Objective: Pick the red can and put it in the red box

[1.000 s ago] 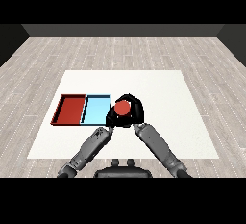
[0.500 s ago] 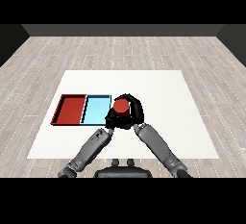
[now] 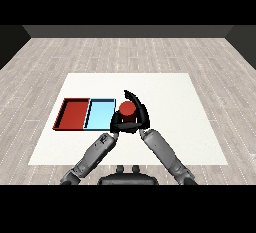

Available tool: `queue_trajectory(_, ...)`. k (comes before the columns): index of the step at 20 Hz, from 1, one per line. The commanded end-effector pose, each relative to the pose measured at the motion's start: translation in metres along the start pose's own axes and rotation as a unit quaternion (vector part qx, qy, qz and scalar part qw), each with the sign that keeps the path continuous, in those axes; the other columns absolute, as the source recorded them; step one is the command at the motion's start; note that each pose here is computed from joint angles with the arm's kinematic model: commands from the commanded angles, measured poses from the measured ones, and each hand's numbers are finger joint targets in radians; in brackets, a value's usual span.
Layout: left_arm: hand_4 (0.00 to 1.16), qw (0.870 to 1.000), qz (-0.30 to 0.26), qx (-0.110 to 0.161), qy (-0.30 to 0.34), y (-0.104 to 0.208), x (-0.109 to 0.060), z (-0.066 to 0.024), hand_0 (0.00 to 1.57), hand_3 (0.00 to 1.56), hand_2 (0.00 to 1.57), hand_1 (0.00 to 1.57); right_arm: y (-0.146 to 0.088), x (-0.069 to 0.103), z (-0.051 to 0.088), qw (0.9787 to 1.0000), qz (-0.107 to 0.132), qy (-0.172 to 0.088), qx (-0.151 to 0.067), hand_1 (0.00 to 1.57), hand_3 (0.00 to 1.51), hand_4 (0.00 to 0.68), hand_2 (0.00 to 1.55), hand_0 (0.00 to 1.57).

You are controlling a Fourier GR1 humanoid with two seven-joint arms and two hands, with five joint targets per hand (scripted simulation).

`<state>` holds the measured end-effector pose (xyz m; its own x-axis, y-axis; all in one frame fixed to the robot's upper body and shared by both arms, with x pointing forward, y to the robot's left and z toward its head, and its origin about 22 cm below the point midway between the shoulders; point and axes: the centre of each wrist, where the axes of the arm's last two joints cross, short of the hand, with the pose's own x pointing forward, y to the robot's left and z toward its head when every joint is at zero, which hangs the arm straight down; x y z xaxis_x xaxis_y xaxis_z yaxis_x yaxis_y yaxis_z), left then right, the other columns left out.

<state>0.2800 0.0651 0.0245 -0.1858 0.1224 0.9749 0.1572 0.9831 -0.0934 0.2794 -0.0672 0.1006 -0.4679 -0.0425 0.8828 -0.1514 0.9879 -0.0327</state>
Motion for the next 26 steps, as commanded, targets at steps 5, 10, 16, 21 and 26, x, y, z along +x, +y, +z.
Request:
queue_trajectory(5,1.14,1.0,0.014,0.001,-0.006,0.012,0.011,-0.0037,1.57,1.49,1.57,1.57,-0.006,0.013,0.0,0.9992,0.006,-0.002,-0.04,0.0,0.0,0.0,0.0,0.0)
queue_trajectory(10,1.14,1.0,-0.002,0.0,-0.018,0.005,0.001,0.0083,1.57,1.49,1.57,1.57,-0.035,0.005,0.013,0.9997,0.0,-0.007,-0.025,0.0,0.0,0.0,0.0,0.0)
queue_trajectory(16,1.14,0.999,-0.016,0.019,-0.022,-0.001,0.011,0.0013,1.57,1.48,1.57,1.57,-0.041,0.037,0.0,0.9981,-0.017,-0.03,-0.051,0.0,0.0,0.0,0.0,0.0)
queue_trajectory(21,1.14,0.999,-0.035,0.031,-0.027,0.032,0.009,-0.0123,1.57,1.47,1.57,1.57,-0.097,0.034,0.022,0.9949,-0.019,-0.058,-0.08,0.0,0.0,0.0,0.0,0.0)
queue_trajectory(26,1.14,0.995,-0.074,0.059,-0.031,0.07,0.026,-0.0173,1.57,1.46,1.57,1.57,-0.135,0.035,0.059,0.9924,0.012,-0.035,-0.118,0.0,0.0,0.0,0.0,0.0)
